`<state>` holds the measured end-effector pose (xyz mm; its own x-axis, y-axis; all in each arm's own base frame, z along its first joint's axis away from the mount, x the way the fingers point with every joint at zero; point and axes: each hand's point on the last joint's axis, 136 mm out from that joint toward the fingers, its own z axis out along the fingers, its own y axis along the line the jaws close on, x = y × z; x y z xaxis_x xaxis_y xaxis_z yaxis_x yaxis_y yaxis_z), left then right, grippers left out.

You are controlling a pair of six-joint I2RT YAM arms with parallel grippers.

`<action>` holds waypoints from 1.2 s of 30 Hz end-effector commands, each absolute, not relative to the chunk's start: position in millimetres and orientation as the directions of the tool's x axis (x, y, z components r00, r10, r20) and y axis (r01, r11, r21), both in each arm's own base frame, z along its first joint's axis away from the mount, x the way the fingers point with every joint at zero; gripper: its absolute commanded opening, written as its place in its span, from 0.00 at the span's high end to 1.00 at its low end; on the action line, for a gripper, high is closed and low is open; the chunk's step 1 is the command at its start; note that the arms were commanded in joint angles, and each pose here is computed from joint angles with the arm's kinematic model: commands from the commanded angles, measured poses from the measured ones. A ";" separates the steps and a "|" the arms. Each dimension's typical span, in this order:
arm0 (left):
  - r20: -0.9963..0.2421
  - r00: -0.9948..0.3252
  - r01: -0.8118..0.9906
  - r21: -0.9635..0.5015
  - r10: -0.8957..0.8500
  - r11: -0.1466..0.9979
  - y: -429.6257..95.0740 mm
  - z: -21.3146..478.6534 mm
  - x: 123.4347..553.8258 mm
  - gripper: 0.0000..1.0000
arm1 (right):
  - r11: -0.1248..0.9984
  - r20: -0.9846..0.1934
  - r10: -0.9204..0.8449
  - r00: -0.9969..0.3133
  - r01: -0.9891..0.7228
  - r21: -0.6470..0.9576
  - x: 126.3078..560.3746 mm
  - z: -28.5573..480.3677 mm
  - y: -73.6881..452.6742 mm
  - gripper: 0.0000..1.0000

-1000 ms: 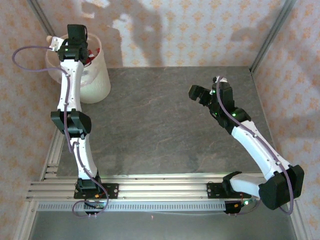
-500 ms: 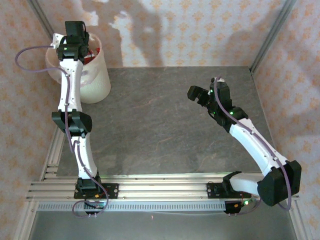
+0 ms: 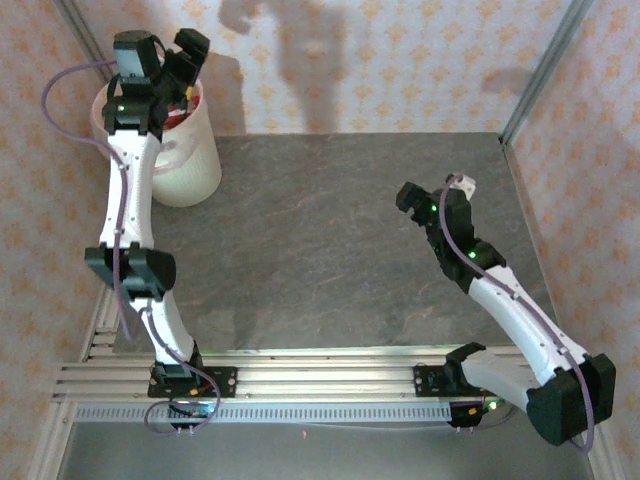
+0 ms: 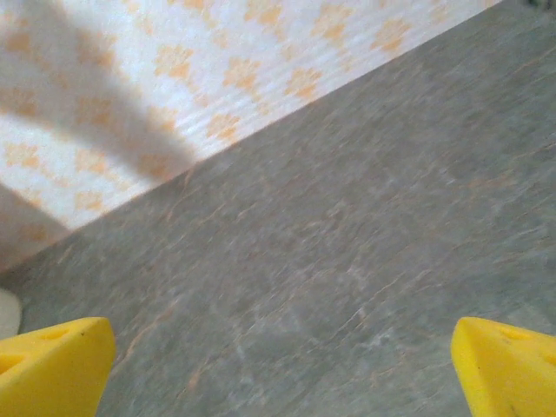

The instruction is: Put the plastic bottles in the bin

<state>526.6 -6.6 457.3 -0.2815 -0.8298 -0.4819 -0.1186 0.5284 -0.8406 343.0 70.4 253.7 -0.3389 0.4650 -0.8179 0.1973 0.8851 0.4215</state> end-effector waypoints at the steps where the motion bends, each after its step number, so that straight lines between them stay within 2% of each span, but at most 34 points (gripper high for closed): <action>1: -0.645 -0.364 0.223 -0.761 -0.672 0.609 -68.2 502.2 479.6 0.00 | 0.862 -0.861 0.472 -0.192 0.307 0.404 339.0 261.6 36.8 0.01; 4: -0.744 -0.371 0.271 -0.659 -0.556 0.701 -91.9 474.7 443.3 0.00 | 0.863 -0.888 0.430 -0.164 0.364 0.351 333.0 258.5 19.2 0.01; 7: -0.835 -0.327 0.205 -0.520 -0.443 0.829 -86.6 427.9 412.9 0.00 | 0.861 -0.913 0.378 -0.156 0.423 0.284 328.6 252.1 1.6 0.01; 10: -0.879 -0.262 0.003 -0.412 -0.397 0.911 -44.2 377.5 389.2 0.00 | 0.863 -0.931 0.324 -0.166 0.456 0.219 326.2 245.9 -15.2 0.01; 12: -0.906 -0.252 -0.229 -0.285 -0.339 0.931 0.2 341.5 370.3 0.00 | 0.867 -0.942 0.281 -0.183 0.470 0.167 325.7 238.5 -26.8 0.01; 14: -0.914 -0.299 -0.383 -0.147 -0.273 0.912 31.7 309.3 354.4 0.00 | 0.858 -0.943 0.264 -0.202 0.496 0.134 325.0 226.4 -39.7 0.01; 16: -0.895 -0.354 -0.445 -0.094 -0.272 0.891 48.5 277.6 348.7 0.00 | 0.840 -0.938 0.268 -0.220 0.531 0.115 324.2 211.6 -53.9 0.01; 20: -0.867 -0.419 -0.431 -0.071 -0.269 0.899 59.2 208.3 363.2 0.00 | 0.838 -0.923 0.256 -0.288 0.542 0.063 330.4 179.3 -69.5 0.01; 23: -0.872 -0.434 -0.415 -0.028 -0.225 0.910 62.1 176.8 368.9 0.00 | 0.852 -0.899 0.280 -0.338 0.519 0.070 336.1 157.9 -71.3 0.01; 26: -0.868 -0.440 -0.387 -0.050 -0.232 0.921 58.3 145.8 377.4 0.00 | 0.885 -0.867 0.303 -0.396 0.453 0.102 342.3 136.2 -61.7 0.01; 32: -0.864 -0.474 -0.391 0.032 -0.171 0.920 66.3 112.0 399.4 0.00 | 0.923 -0.842 0.284 -0.458 0.368 0.111 351.1 111.2 -46.5 0.01; 36: -0.853 -0.490 -0.306 -0.022 -0.178 0.952 56.4 98.0 406.7 0.00 | 0.932 -0.848 0.278 -0.452 0.339 0.125 355.3 104.8 -41.7 0.01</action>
